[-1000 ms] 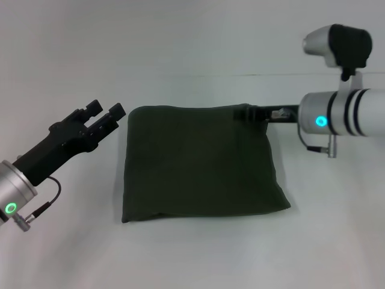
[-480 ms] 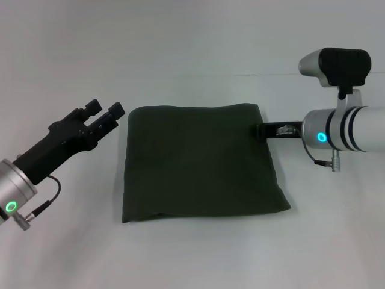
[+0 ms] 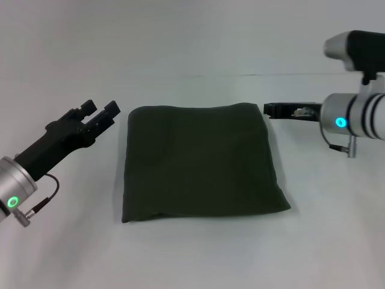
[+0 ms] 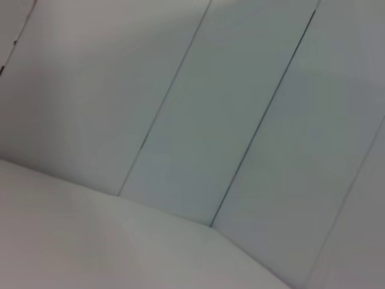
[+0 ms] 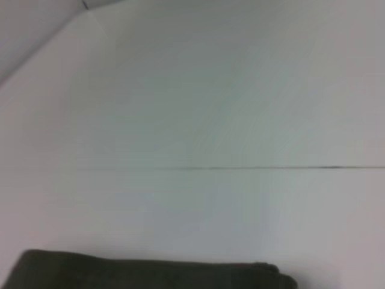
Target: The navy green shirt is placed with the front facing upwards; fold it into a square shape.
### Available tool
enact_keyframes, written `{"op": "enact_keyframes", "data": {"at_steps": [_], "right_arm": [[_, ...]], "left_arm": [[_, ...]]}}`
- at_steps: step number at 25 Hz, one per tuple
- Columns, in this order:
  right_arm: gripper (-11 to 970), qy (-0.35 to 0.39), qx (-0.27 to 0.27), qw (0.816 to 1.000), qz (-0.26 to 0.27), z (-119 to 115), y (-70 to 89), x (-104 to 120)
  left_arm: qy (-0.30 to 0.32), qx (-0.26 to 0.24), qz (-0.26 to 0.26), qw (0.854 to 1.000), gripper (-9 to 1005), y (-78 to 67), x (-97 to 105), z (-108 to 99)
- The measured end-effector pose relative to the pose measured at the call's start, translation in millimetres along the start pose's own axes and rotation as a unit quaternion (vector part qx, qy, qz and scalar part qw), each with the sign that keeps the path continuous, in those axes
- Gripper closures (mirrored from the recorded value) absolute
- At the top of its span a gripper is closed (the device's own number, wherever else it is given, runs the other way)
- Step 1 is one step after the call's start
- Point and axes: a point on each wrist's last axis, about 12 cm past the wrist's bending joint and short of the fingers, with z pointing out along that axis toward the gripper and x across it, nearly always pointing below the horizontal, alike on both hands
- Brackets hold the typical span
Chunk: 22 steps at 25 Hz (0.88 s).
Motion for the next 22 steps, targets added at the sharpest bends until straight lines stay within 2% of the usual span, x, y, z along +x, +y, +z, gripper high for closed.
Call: {"op": "enact_keyframes", "data": {"at_steps": [6,11,14,22], "right_arm": [[819,0.003,-0.049,0.998,0.031,-20.5,-12.3,-2.1],[806,0.03,-0.096,0.994,0.035,-34.9,-17.3,0.7],[744,0.045,-0.118,0.991,0.04,-41.8,-19.2,3.8],[577,0.035,-0.142,0.985,0.087,-61.0,-34.5,10.6]], "left_arm": [[0.015,-0.031,-0.016,0.999,279,5.4,2.4,9.9],[0.031,-0.058,-0.035,0.997,280,11.0,2.4,17.3],[0.041,-0.072,-0.04,0.996,281,14.3,1.9,21.8],[0.099,-0.1,-0.011,0.99,279,17.3,0.9,45.8]]}}
